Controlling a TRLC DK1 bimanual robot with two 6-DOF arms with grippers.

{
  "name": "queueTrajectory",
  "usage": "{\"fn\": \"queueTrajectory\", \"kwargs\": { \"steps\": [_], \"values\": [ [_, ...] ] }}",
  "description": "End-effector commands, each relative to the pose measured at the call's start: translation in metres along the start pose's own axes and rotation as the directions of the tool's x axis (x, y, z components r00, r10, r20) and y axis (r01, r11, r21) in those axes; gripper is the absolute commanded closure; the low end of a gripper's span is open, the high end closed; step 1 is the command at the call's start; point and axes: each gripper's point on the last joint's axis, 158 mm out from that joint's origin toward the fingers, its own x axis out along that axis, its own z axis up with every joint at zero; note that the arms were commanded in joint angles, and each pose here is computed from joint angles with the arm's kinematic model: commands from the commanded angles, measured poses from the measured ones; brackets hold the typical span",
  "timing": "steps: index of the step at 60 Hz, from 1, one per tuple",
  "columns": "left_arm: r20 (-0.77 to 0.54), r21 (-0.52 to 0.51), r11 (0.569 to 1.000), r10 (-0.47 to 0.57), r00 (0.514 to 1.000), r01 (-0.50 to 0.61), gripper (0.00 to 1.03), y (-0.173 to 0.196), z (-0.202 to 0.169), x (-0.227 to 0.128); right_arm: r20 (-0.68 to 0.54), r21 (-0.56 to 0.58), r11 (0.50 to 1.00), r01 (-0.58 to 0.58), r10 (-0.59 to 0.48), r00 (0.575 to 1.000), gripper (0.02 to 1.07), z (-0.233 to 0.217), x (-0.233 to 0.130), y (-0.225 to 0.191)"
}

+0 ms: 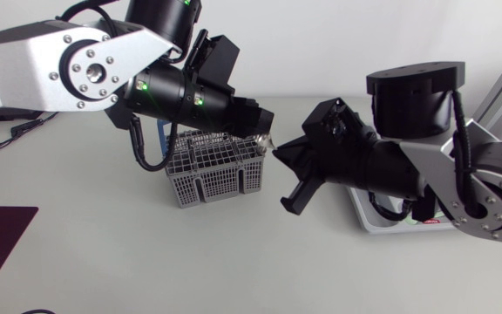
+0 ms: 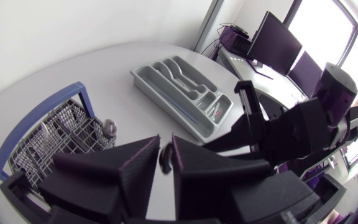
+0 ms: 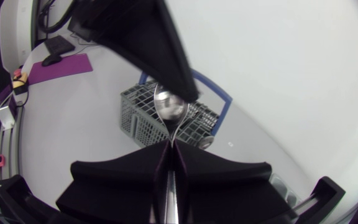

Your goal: Unload the cutlery basket into the drawer organizer.

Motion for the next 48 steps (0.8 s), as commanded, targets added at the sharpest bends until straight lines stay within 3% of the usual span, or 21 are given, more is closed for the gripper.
{"fn": "queueTrajectory", "kwargs": {
  "steps": [1,4,7,14,26,48],
  "values": [
    [0.068,0.000,1.000,-0.010,0.998,0.010,0.35,-0.005,0.025,-0.012,0.005,0.004,0.999,-0.036,0.036,0.999,1.01,0.002,-0.005,0.007],
    [0.077,0.000,1.000,-0.014,0.997,0.014,0.31,-0.005,0.028,-0.015,-0.001,-0.002,0.999,-0.049,0.049,0.999,1.01,-0.002,-0.008,0.009],
    [0.091,0.002,1.000,-0.018,0.996,0.018,0.21,-0.006,0.032,-0.020,-0.006,-0.009,0.998,-0.060,0.060,0.998,1.01,-0.006,-0.011,0.010],
    [0.129,0.005,1.000,-0.005,0.992,0.004,0.15,-0.001,0.045,-0.032,-0.023,-0.022,0.996,-0.082,0.081,0.996,1.01,-0.020,-0.025,0.007],
    [0.148,0.014,0.999,0.048,0.988,-0.051,0.14,0.027,0.053,-0.040,-0.065,-0.027,0.992,-0.124,0.122,0.990,1.01,-0.059,-0.061,-0.014],
    [0.040,0.097,0.992,0.078,0.996,-0.082,0.14,0.050,0.022,-0.007,-0.187,-0.063,0.983,-0.173,0.158,0.970,1.01,-0.166,-0.122,-0.076]
  ]
}}
